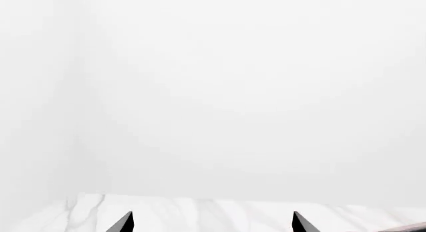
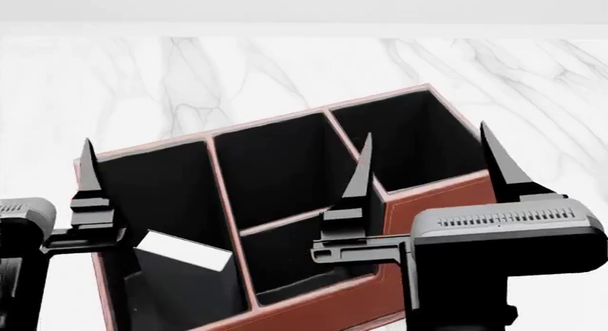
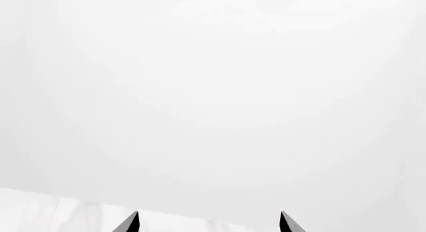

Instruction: Pick up the book and place it in the left compartment of the caddy.

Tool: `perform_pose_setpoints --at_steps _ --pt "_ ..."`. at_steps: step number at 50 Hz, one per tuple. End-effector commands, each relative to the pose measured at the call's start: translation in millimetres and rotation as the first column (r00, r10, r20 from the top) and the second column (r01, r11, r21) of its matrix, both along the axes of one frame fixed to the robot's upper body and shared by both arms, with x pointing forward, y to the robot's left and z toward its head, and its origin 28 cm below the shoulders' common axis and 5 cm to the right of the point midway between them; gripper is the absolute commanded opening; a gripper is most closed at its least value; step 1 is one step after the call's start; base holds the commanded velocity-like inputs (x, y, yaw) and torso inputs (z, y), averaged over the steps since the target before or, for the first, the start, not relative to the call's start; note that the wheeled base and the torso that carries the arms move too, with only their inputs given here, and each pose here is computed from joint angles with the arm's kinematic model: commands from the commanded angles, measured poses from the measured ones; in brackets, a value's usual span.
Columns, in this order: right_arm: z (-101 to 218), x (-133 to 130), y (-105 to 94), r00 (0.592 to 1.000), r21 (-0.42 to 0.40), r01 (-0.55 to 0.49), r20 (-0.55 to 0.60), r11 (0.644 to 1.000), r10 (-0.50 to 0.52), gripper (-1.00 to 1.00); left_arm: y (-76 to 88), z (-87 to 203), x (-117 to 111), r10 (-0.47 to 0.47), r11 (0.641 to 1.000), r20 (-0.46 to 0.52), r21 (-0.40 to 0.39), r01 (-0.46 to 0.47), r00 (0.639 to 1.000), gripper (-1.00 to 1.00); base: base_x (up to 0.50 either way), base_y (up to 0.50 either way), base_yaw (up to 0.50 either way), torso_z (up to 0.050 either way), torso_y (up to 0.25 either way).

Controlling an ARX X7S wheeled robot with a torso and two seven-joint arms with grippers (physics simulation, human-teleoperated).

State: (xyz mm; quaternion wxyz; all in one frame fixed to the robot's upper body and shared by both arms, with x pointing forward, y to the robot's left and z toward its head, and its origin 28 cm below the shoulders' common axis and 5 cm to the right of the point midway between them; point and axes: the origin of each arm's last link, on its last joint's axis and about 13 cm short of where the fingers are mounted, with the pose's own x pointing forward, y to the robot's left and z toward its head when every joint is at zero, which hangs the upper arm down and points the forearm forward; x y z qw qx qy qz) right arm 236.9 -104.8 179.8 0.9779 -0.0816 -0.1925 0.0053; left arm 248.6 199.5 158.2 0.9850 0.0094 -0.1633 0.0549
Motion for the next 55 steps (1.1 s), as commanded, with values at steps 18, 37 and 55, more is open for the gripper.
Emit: perform_pose_setpoints --at_steps 18,37,55 --pt "54.3 2.3 7.9 0.993 -0.071 -0.018 0.114 0.997 0.026 1.00 -5.5 70.4 5.9 0.007 1.000 0.176 0.012 -0.009 0.984 1.00 0.00 0.00 0.00 0.000 0.000" --pt "77.2 -2.8 12.8 0.986 -0.105 -0.021 0.160 0.994 0.038 1.00 -5.5 91.2 0.6 0.010 1.000 0.237 0.011 -0.013 0.971 1.00 0.00 0.00 0.00 0.000 0.000" --pt "98.3 -6.2 15.6 0.980 -0.127 -0.019 0.194 0.992 0.043 1.00 -7.8 113.5 -9.4 -0.007 1.000 0.298 0.015 0.002 0.954 1.00 0.00 0.00 0.00 0.000 0.000"
